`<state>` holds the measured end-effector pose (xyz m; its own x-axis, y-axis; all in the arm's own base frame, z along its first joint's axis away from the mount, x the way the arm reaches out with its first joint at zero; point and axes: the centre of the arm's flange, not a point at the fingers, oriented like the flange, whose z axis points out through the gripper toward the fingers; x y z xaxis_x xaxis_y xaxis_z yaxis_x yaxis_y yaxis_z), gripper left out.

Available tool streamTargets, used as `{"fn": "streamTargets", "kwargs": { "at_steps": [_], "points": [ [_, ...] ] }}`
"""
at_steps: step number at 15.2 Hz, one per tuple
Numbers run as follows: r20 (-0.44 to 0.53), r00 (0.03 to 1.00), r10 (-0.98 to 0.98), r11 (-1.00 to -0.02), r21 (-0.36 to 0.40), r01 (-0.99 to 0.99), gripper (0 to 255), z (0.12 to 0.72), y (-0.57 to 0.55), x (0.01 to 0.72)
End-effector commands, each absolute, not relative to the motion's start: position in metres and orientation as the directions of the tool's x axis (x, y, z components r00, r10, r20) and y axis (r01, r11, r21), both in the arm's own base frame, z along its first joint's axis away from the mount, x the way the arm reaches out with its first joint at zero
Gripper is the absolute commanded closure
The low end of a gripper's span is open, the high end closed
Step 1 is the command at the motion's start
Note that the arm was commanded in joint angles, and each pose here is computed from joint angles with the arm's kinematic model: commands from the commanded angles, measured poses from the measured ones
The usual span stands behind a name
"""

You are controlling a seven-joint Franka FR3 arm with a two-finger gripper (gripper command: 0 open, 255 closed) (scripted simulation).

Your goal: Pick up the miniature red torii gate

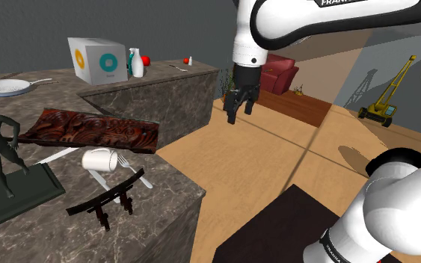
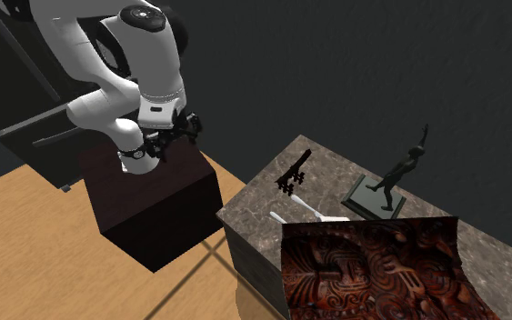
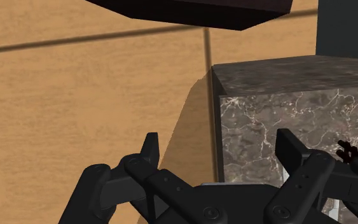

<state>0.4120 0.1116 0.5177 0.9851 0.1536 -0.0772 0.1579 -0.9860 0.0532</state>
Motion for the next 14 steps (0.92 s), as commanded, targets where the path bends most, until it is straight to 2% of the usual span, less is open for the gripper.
{"fn": "streamTargets", "kwargs": {
  "at_steps": [1,14],
  "points": [
    [-0.092,0.983,0.156,-0.986,0.044,0.161,0,0.503,0.129,0.426],
    [-0.188,0.966,0.179,-0.984,-0.013,0.18,0,0.402,0.246,0.51]
  ]
}}
